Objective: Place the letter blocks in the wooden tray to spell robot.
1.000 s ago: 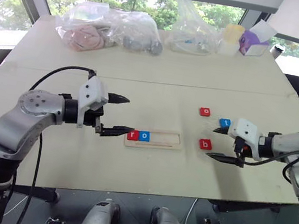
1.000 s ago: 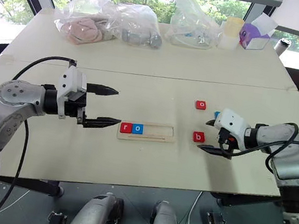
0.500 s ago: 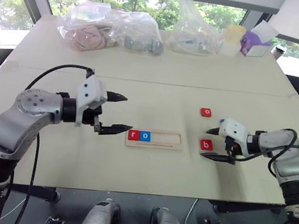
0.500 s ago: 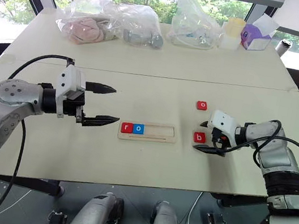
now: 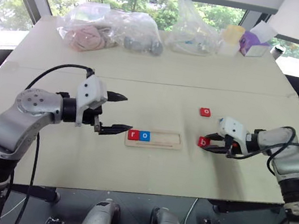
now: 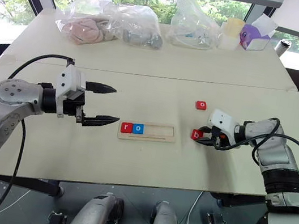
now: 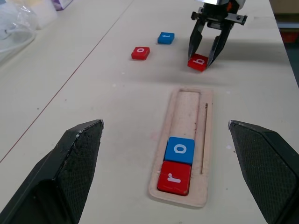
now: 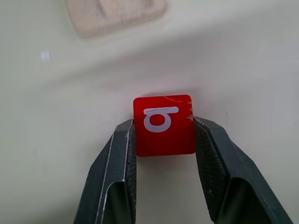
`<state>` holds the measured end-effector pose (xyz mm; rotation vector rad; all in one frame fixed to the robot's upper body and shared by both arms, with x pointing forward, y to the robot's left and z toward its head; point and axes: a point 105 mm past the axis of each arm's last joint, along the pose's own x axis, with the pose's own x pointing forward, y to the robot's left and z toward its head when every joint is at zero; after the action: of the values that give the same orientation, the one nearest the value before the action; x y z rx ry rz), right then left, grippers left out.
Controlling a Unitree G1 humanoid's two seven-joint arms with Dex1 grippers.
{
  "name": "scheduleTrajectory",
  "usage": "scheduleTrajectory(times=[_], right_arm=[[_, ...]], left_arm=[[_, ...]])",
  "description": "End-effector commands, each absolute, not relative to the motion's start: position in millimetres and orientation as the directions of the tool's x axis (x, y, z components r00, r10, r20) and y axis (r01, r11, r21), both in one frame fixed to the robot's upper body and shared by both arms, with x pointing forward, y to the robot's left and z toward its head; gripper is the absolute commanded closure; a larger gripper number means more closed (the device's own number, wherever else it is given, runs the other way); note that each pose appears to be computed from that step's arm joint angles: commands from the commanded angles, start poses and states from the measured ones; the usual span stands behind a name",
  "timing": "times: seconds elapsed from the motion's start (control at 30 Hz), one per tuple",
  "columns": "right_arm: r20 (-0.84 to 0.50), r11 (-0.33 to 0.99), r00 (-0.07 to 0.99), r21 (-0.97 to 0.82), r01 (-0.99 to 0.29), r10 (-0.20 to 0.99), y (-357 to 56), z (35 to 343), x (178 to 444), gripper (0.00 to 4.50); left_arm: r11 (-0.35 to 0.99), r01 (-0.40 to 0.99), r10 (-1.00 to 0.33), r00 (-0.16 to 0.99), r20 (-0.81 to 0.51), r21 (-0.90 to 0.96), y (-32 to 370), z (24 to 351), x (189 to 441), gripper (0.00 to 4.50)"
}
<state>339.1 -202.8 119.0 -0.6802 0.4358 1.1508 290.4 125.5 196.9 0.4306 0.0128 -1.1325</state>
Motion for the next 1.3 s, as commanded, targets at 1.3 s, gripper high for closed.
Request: scheduleTrajectory(times=[1.3], right_arm=[[-0.621,-0.051,0.167,-0.317,-0.947,0.766,-76.5,132.3,343.8,2.85]], left_arm=[[0.321,0.881,-0.882,0.412,-0.230,0.346,126.3,199.2,268.0,0.00]])
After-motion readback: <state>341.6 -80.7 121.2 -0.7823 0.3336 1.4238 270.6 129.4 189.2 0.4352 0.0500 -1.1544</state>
